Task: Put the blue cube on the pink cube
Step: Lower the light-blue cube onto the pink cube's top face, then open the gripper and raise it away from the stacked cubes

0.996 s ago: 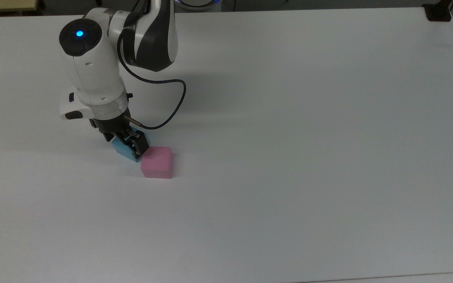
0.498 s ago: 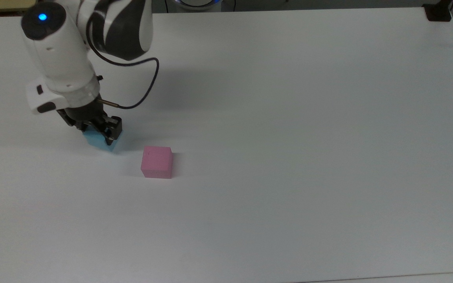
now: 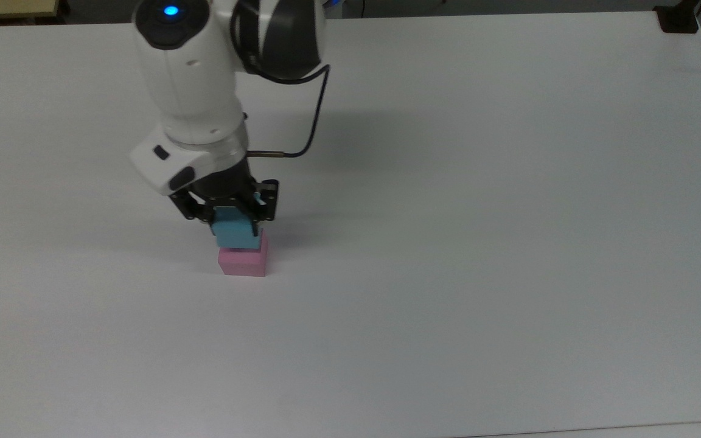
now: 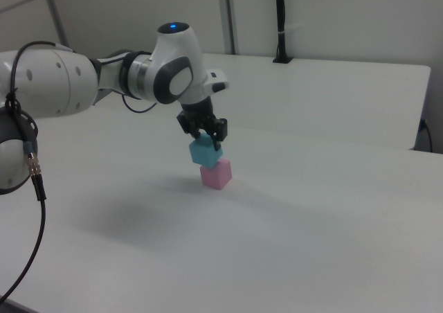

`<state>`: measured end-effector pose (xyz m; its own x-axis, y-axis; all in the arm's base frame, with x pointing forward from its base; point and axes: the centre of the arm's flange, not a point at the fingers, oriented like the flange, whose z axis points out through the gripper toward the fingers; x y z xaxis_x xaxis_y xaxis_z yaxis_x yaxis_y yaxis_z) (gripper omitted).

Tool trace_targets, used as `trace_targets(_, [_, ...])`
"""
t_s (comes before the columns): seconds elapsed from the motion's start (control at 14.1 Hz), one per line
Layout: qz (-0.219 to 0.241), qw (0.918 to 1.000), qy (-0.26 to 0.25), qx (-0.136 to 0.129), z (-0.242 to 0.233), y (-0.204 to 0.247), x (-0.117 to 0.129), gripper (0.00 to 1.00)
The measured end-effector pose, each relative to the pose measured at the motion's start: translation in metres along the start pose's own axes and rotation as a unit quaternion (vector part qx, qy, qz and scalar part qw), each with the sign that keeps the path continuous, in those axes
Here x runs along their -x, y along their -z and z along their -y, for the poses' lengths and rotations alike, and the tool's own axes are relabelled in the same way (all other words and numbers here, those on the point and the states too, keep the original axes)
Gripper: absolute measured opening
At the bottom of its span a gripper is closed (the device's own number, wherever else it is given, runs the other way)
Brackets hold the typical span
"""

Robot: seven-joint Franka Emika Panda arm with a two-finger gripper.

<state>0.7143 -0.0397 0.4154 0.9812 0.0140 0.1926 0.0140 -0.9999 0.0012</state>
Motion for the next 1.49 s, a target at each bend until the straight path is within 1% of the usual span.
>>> trace_targets(0.07, [-0.003, 1.0, 0.002, -0.005, 0.007, 0.0, -0.001, 0.56])
trace_targets(0.21, [-0.008, 0.9999, 0.0, -0.011, 0.007, -0.001, -0.002, 0.56])
trace_targets(0.64, [-0.001, 0.9999, 0.0, -0.01, -0.006, -0.014, -0.001, 0.56])
trace_targets(0.85, [-0.017, 0.9998, -0.001, -0.008, -0.008, -0.021, -0.004, 0.56])
trace_targets(0.92, [-0.019, 0.9998, -0.001, -0.007, -0.01, -0.024, -0.005, 0.6])
trace_targets(1.07, [-0.02, 0.9998, -0.003, -0.006, -0.013, -0.025, -0.005, 0.63])
trace_targets(1.21, [-0.022, 0.9997, 0.0, -0.005, -0.016, -0.024, -0.005, 0.83])
trace_targets(1.28, [-0.029, 0.9996, 0.001, -0.005, -0.016, -0.017, -0.008, 0.99])
trace_targets(1.49, [-0.05, 0.9987, 0.002, -0.007, 0.001, 0.016, -0.013, 1.0])
